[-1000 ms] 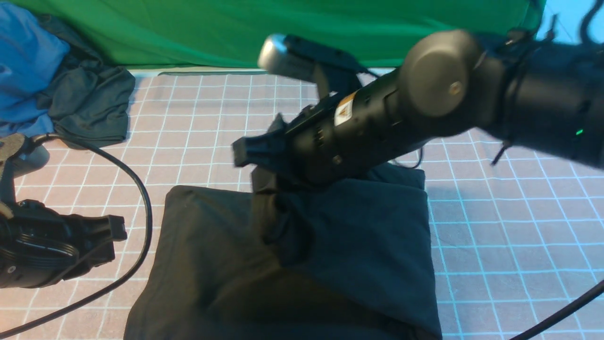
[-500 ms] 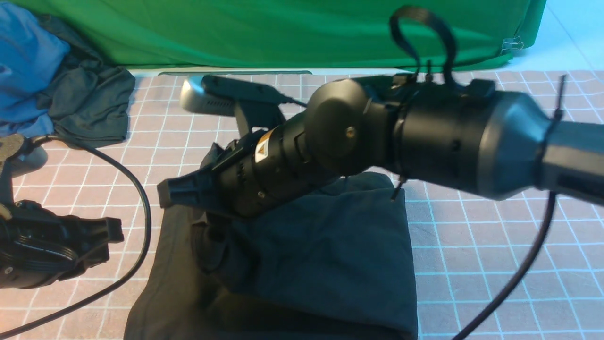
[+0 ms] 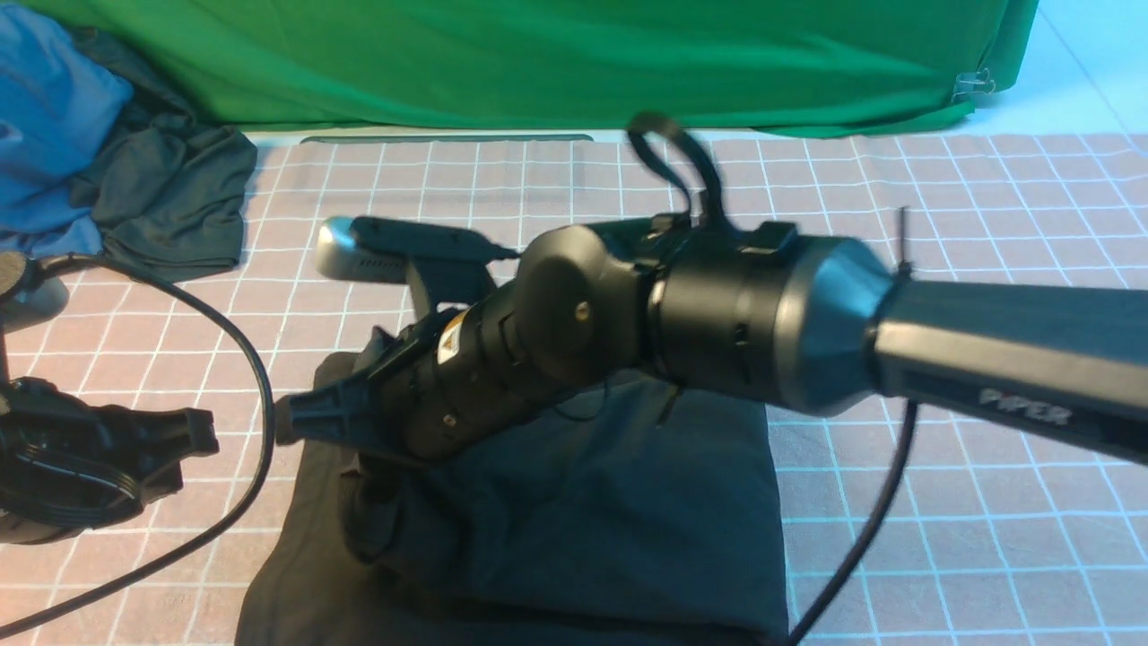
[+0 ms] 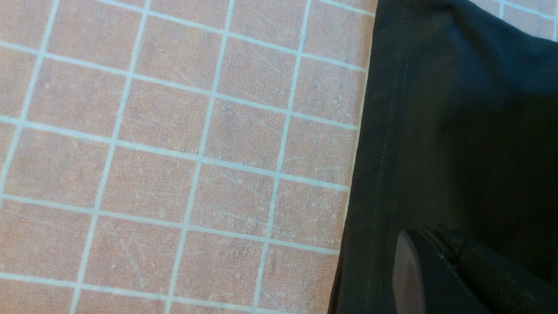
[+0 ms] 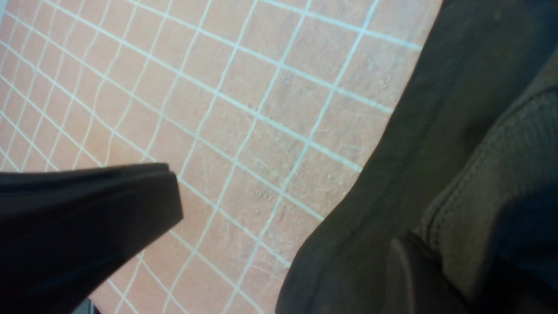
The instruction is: Fold a long-sleeved shirt over a pink coffee tablecloth.
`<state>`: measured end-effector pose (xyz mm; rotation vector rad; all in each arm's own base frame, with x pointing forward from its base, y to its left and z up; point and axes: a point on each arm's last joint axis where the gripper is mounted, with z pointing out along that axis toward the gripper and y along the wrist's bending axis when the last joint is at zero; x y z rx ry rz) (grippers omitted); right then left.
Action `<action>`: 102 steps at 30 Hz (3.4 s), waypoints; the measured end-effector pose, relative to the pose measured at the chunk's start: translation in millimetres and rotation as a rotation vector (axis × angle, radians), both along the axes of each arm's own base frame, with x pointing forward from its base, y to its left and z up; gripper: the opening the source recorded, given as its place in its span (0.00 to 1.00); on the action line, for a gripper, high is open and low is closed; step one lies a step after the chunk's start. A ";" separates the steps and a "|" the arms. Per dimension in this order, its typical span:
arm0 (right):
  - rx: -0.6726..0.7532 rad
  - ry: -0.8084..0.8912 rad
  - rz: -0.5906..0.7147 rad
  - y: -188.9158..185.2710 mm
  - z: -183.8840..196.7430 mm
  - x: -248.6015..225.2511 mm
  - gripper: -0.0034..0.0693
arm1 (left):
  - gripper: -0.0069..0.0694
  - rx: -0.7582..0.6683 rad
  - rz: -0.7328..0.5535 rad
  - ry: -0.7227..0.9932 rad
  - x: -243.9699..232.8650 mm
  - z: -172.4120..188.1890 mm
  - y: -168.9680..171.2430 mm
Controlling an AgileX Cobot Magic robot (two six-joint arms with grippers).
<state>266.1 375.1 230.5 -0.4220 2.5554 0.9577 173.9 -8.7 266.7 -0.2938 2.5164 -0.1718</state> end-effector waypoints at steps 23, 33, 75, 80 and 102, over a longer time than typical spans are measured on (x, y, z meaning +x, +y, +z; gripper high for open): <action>-0.217 -0.222 0.340 -18.4 57.0 26.4 0.77 | 0.11 -0.003 0.007 -0.003 0.2 0.1 0.1; -0.449 -0.248 0.482 -79.5 57.2 79.9 0.71 | 0.11 -0.003 0.007 -0.003 0.2 0.1 0.1; -0.573 -0.320 0.757 -61.2 13.1 101.8 0.11 | 0.11 -0.022 0.007 -0.011 0.8 0.7 -1.3; -0.558 -0.360 0.728 -59.2 19.7 104.6 0.11 | 0.11 -0.021 0.006 -0.011 0.8 0.7 -1.3; -0.681 -0.387 0.706 -62.0 -2.9 118.7 0.41 | 0.11 -0.024 0.004 -0.008 0.6 0.5 -1.6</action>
